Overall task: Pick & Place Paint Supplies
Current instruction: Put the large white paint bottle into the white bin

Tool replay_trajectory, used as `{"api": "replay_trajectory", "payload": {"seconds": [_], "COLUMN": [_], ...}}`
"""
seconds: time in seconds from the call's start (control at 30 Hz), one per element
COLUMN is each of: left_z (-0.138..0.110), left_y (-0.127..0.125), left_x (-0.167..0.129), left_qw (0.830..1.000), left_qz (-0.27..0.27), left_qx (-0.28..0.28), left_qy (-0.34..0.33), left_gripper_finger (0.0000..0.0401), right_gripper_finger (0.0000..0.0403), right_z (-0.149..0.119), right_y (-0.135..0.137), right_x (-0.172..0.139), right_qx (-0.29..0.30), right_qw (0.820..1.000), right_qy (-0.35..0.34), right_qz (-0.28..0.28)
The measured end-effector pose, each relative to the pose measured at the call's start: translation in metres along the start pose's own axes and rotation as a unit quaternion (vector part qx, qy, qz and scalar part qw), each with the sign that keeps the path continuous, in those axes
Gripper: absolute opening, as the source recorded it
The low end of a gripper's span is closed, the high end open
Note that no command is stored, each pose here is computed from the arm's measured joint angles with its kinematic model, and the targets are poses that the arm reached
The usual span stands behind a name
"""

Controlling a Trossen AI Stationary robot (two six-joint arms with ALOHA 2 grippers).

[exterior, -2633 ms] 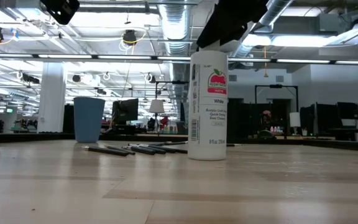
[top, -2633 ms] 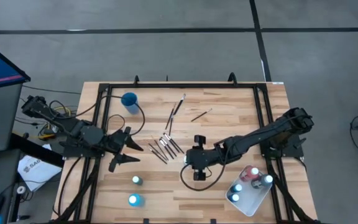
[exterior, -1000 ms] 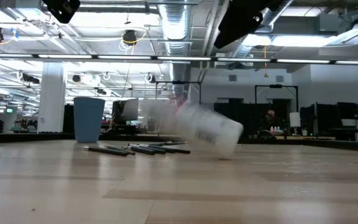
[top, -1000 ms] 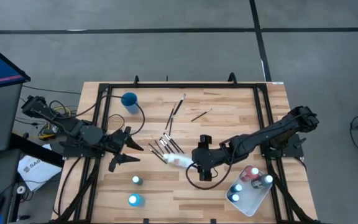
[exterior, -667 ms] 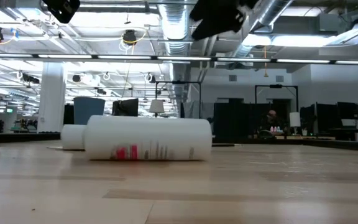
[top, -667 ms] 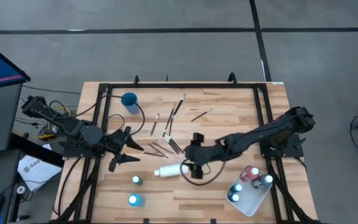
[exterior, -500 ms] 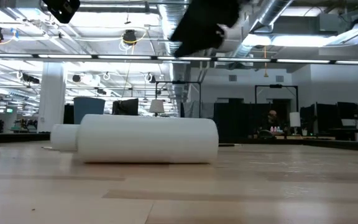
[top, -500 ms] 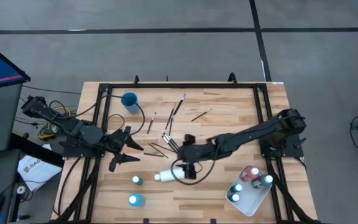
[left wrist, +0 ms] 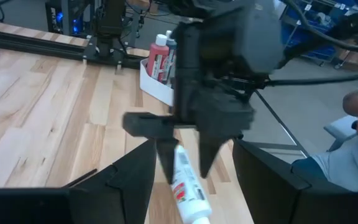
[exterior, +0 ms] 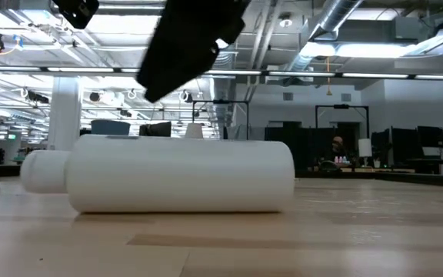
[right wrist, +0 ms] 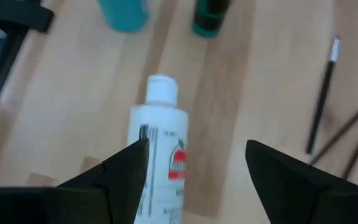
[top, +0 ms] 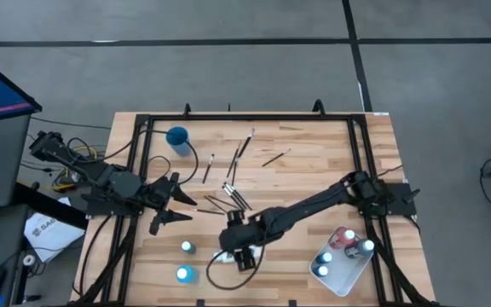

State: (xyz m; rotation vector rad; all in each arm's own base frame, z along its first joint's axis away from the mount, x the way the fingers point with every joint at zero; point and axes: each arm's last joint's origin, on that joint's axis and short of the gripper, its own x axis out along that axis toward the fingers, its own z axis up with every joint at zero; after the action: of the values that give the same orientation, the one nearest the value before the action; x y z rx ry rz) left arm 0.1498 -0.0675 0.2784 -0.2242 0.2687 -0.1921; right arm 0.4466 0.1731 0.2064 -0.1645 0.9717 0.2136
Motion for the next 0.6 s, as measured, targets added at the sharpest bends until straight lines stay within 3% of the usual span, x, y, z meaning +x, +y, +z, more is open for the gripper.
{"api": "replay_trajectory", "payload": {"seconds": [0.3, 0.6], "left_z": [0.000, 0.000], "left_y": [0.000, 0.000], "left_x": [0.000, 0.000], "left_qw": [1.000, 1.000], "left_qz": [0.000, 0.000], "left_qx": [-0.003, -0.004], "left_qy": [0.000, 0.000], "left_gripper_finger": [0.0205, 0.0205], "right_gripper_finger": [0.0260, 0.0260], "right_z": [0.007, 0.001], "right_y": [0.039, 0.047], "right_x": [0.032, 0.059], "right_qx": [-0.007, 0.020], "right_qw": [0.999, 0.998], "right_qy": [0.005, 0.044], "right_qz": [0.031, 0.029]}}
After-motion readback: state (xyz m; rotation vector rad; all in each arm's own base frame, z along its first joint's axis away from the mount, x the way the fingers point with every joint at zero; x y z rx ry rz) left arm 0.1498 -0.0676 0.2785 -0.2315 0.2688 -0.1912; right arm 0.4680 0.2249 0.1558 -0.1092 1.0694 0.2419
